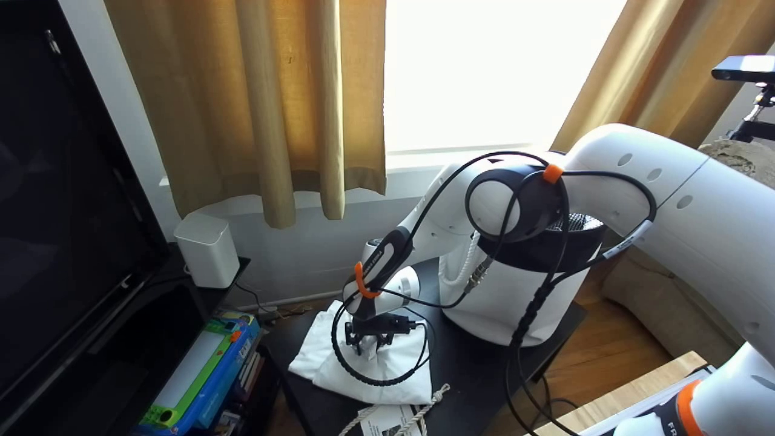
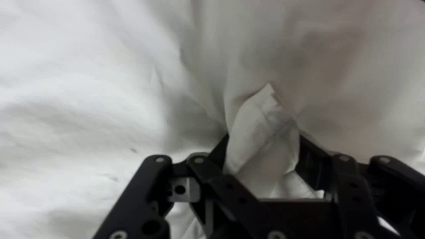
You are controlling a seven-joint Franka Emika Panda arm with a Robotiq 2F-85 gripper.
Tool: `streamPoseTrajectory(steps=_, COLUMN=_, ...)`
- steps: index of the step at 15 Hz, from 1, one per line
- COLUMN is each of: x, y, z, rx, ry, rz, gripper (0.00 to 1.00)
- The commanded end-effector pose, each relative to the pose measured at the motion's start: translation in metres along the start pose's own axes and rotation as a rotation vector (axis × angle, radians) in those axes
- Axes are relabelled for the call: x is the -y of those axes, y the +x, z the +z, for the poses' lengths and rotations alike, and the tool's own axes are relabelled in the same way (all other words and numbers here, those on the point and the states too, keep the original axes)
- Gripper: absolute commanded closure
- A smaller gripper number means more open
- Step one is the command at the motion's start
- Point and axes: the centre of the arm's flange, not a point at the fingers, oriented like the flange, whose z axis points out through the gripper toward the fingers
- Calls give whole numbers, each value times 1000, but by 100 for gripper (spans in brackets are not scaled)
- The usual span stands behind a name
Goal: Put the white cloth in the laundry bag
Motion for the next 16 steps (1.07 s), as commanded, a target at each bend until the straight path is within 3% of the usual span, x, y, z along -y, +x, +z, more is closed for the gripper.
streamPoseTrajectory(steps=1, x=-3, y=1, z=1, rx=13, ry=-17, rz=-9, gripper=88)
streamPoseTrajectory(steps=3, x=-6, y=1, z=-16, rx=14, ry=-14, rz=1, gripper=100)
streamPoseTrajectory(steps=9, x=-11, y=-4, z=-100, rx=14, ry=-29, rz=2, gripper=96)
streamPoseTrajectory(steps=16, x=-2, y=-25, z=-245, rx=-23, ry=-62, rz=12, gripper=96)
